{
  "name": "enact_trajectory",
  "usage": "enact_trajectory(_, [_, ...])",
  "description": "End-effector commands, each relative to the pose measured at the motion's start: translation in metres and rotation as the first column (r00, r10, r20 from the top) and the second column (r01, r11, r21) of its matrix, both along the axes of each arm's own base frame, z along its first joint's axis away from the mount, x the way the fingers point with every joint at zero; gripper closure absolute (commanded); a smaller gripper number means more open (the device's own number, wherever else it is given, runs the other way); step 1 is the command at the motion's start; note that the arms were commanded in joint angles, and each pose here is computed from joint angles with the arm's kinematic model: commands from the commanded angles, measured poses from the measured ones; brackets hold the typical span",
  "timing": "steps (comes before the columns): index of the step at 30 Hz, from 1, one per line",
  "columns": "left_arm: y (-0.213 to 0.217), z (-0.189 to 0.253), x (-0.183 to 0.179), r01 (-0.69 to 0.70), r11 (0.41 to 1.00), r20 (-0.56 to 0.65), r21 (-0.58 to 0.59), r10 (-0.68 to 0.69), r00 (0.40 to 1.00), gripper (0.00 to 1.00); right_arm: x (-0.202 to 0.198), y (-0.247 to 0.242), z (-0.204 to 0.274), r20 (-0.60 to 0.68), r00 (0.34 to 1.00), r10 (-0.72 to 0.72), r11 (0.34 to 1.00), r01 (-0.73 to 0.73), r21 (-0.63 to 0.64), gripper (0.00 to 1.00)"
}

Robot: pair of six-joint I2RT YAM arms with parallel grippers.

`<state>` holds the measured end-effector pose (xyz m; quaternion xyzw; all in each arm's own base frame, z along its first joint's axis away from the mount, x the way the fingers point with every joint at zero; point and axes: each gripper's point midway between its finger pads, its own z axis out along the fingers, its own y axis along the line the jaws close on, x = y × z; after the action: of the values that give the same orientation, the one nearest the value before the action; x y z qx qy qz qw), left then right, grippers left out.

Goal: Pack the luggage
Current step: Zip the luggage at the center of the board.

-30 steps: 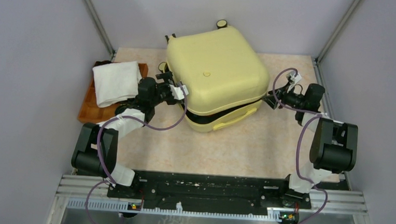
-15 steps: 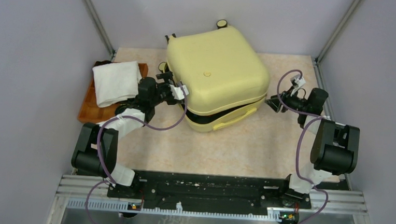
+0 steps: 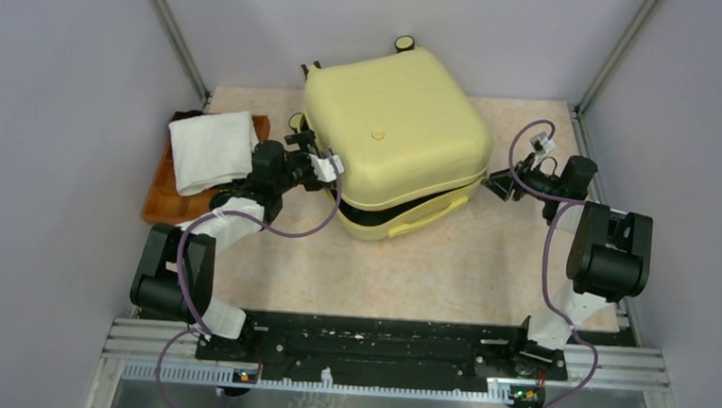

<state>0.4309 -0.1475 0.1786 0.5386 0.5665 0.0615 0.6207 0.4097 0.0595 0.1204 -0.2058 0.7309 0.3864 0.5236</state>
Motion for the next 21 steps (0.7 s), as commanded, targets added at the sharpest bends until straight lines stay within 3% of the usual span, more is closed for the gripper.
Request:
enact_trajectory(1, [-0.014,0.105,0.017,0.045,0.995,0.314,-0.091,-0.014,0.949,0.02,0.005,0.009,0.017,0.054,0.994,0.095,0.995,-0.096,0.021,0.53])
enact_trajectory(15, [-0.01,0.11,0.016,0.028,0.995,0.318,-0.091,0.003,0.948,0.02,0.004,0.04,0.016,0.022,0.975,0.219,0.973,-0.22,0.071,0.58])
enact_trajectory(19, [-0.011,0.11,0.015,0.036,0.995,0.32,-0.092,-0.005,0.947,0.02,0.0,0.043,0.014,0.007,0.973,0.23,0.97,-0.23,0.076,0.63])
enact_trajectory(21, [-0.012,0.109,0.015,0.04,0.995,0.32,-0.093,-0.008,0.947,0.02,-0.002,0.044,0.014,0.006,0.974,0.227,0.971,-0.227,0.075,0.71])
